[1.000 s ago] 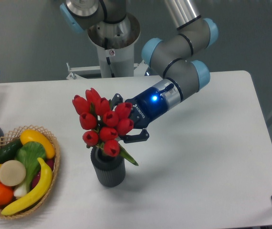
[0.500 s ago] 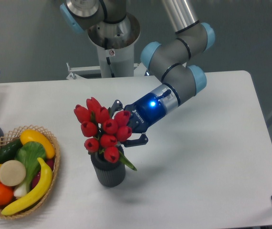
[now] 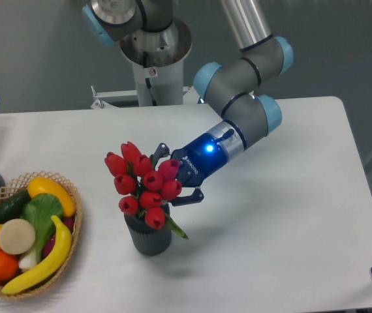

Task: Insert the flowers into the vase
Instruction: 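Lower the tulip stems into the opening of the grey vase, then push the tulips further down into the vase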

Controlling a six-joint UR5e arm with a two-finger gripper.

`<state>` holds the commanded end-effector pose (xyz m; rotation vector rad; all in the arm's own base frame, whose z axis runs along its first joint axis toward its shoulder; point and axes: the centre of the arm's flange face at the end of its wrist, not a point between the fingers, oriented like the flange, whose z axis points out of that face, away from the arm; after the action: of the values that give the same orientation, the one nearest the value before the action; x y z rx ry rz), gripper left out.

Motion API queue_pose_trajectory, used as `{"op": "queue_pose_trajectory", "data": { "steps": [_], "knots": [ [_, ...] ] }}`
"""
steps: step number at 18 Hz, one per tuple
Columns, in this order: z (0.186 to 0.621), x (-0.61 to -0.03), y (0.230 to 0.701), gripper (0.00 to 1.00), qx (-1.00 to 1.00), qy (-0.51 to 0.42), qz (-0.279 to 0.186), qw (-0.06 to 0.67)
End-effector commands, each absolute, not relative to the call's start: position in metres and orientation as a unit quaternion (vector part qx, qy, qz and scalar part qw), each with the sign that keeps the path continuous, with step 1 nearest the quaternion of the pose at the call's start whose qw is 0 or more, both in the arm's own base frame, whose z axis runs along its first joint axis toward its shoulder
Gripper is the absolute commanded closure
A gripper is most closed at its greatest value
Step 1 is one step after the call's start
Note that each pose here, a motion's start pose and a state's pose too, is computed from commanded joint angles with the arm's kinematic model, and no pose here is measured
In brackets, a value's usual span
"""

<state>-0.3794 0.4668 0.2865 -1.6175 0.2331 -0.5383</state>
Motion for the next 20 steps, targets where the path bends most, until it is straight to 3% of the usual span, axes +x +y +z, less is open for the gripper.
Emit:
{"op": "queue_pose_trajectory", "data": {
  "steps": [13,15,18,20],
  "knots": [
    [0.262,-0.381,0.466,0.6,-0.725,0.109,-0.23,0.64],
    [0.262,-0.381,0.466,0.53,-0.725,0.112,-0.228,0.641],
    [0.262,-0.381,0.466,0.28,-0.724,0.117,-0.223,0.642],
    [0.262,-0.381,0.466,0.26,-0.724,0.117,-0.223,0.642]
  ]
}}
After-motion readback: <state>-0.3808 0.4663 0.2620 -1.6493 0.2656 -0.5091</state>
